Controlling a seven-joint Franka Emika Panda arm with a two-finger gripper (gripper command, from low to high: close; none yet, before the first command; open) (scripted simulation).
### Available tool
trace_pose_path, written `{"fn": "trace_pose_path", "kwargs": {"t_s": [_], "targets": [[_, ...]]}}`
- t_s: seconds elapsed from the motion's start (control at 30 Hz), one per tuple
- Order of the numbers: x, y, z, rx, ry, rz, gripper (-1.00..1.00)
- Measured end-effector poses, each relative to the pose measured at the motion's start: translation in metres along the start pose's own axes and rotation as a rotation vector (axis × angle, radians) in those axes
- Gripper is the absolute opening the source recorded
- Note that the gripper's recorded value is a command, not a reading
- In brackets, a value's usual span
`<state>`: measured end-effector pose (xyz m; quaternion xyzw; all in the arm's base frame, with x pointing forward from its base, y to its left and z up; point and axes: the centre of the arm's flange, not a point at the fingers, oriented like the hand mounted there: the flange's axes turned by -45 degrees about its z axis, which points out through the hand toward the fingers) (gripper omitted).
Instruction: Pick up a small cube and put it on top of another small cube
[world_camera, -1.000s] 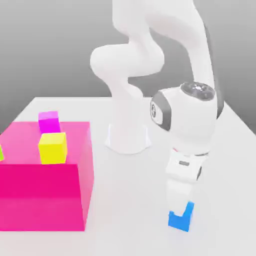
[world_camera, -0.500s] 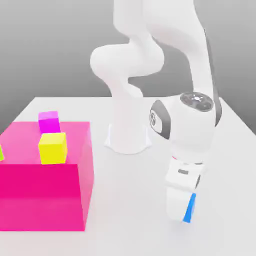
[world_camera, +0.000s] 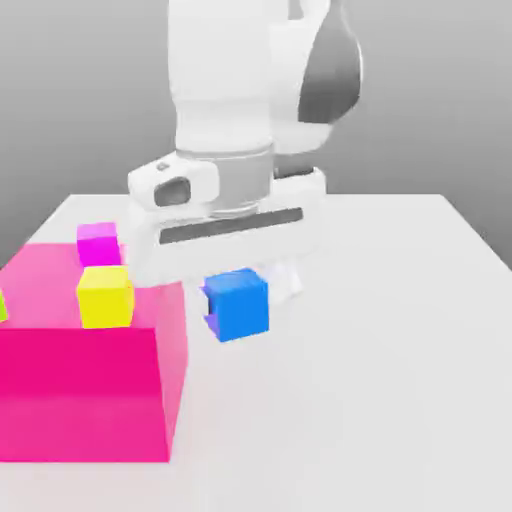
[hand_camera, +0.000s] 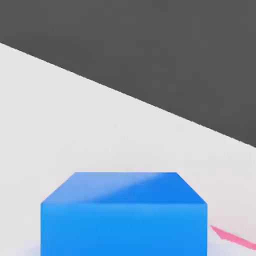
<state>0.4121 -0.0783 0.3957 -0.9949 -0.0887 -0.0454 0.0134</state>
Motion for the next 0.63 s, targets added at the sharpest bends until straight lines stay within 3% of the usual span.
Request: {"fn": "trace_pose_path", "kwargs": {"t_s": [0.2, 0.27, 0.43, 0.47, 0.63], "targets": [[-0.078, 0.074, -0.08, 0.014, 0.018, 0.43, -1.0], [-0.116, 0.092, -0.089, -0.003, -0.016, 0.57, -1.0], [-0.149, 0.103, -0.038, -0.043, -0.079, 0.665, -1.0], [-0.152, 0.103, -0.025, -0.043, -0.08, 0.667, 1.0], [-0.152, 0.103, -0.025, -0.043, -0.08, 0.667, 1.0]]}}
